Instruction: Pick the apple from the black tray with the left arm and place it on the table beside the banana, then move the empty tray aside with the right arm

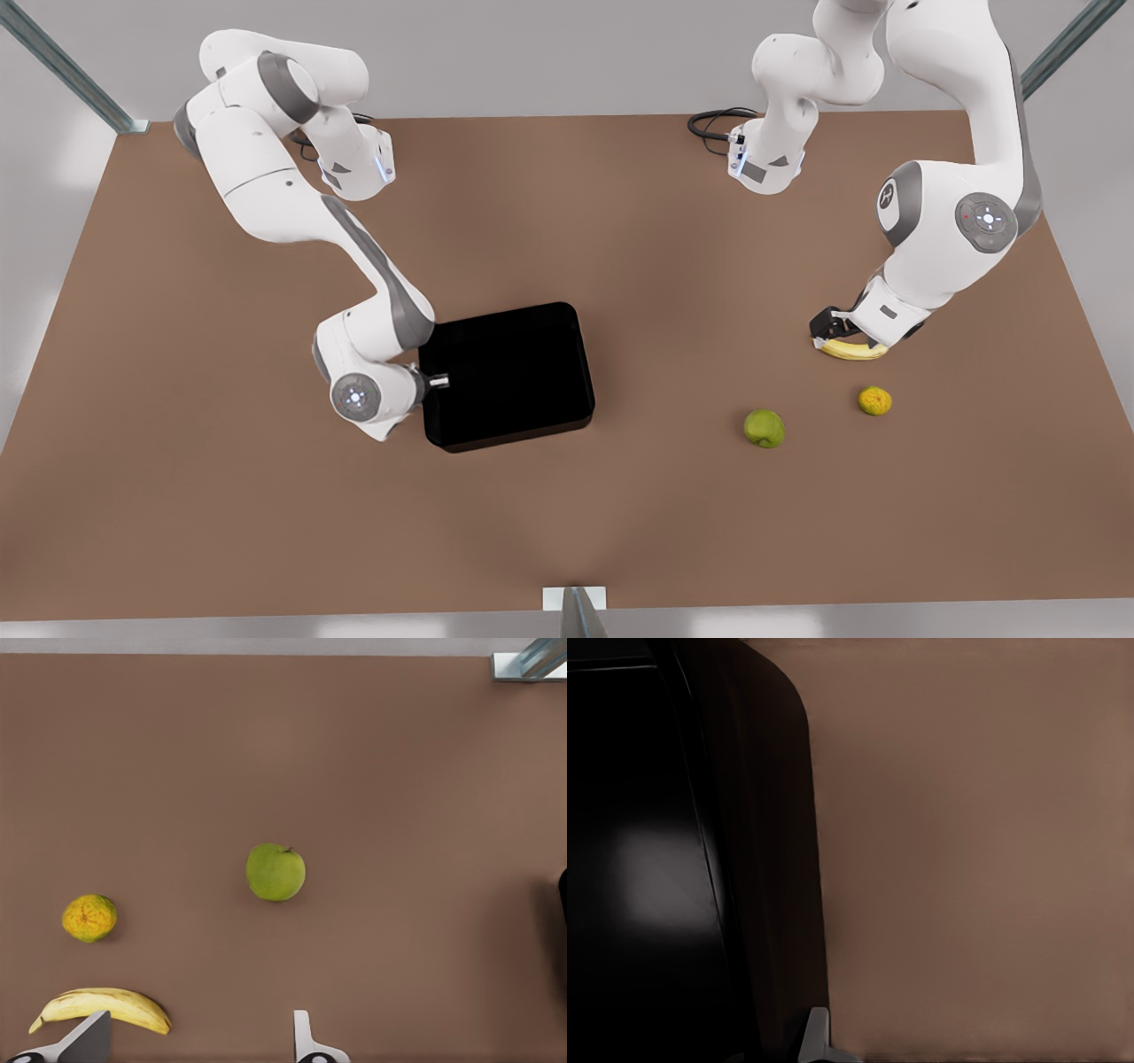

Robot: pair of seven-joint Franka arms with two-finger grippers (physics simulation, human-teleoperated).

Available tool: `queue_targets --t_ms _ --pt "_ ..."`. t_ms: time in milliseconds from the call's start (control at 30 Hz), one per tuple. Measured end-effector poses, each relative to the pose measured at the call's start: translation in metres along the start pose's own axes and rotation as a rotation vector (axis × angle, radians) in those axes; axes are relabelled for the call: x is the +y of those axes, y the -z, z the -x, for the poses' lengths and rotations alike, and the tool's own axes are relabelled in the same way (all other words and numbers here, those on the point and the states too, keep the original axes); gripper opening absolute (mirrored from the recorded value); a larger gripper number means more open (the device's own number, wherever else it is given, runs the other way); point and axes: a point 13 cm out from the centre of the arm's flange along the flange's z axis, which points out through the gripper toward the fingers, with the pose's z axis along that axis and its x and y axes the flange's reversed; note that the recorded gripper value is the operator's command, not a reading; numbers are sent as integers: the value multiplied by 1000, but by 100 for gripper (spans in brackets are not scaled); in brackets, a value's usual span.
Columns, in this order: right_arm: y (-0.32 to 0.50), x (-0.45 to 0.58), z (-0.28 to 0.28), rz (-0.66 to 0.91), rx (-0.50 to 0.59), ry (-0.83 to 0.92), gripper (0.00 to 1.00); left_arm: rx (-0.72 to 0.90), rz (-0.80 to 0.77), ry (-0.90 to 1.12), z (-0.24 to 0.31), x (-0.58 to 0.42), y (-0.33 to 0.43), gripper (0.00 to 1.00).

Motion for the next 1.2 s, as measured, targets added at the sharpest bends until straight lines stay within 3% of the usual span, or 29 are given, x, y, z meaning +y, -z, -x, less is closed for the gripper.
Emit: queue_targets --t_ms 333,667,867,1200 --pt "105 -130 -53 -67 57 -144 9 1 0 -2 0 0 0 100" --pt "126 -286 -101 -75 144 -221 9 -3 14 -10 2 0 0 100" --pt "117 -319 -110 -66 178 -147 9 -8 63 -70 5 -27 -5 100" --pt "27 -356 -67 -71 195 -24 11 -10 81 -43 6 -17 -5 100"
